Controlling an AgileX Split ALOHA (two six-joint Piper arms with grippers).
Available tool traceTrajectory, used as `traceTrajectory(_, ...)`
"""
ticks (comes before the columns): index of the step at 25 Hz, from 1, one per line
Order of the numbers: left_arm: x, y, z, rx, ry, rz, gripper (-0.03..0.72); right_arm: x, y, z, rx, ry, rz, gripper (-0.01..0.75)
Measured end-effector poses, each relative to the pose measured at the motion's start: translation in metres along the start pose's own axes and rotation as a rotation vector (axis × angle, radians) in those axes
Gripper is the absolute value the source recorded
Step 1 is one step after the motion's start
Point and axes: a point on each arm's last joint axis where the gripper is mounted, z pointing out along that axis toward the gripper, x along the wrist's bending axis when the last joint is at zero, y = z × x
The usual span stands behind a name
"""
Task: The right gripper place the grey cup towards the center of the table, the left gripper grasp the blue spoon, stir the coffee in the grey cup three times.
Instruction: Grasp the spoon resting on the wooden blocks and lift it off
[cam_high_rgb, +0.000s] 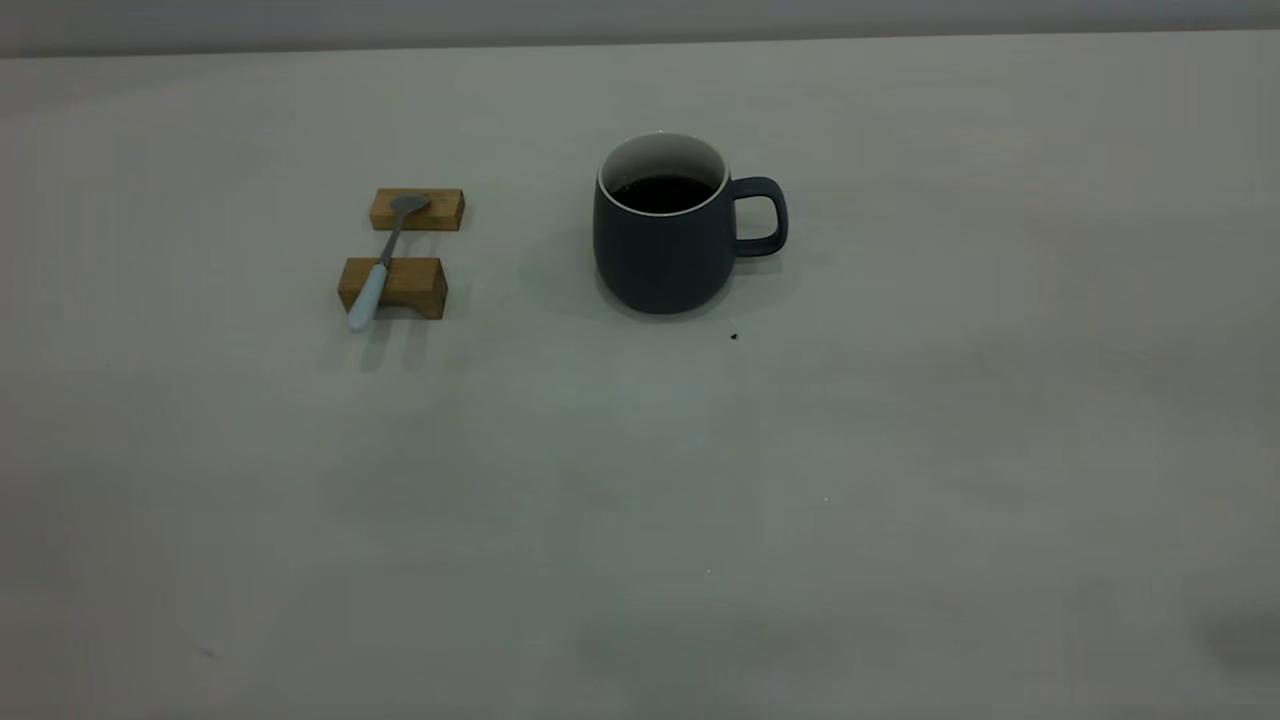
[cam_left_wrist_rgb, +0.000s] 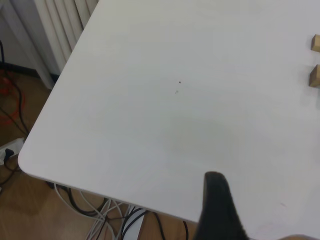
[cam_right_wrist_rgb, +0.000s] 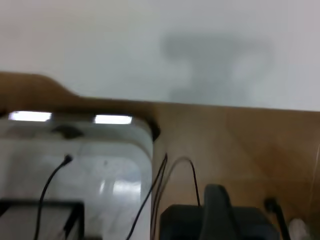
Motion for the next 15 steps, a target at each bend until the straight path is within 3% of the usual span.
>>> traceTrajectory(15, 0.000, 0.000, 0.000, 0.000, 0.000, 0.000, 0.572, -0.003, -0.094, -0.029, -0.657, -0.003, 0.050, 0.537)
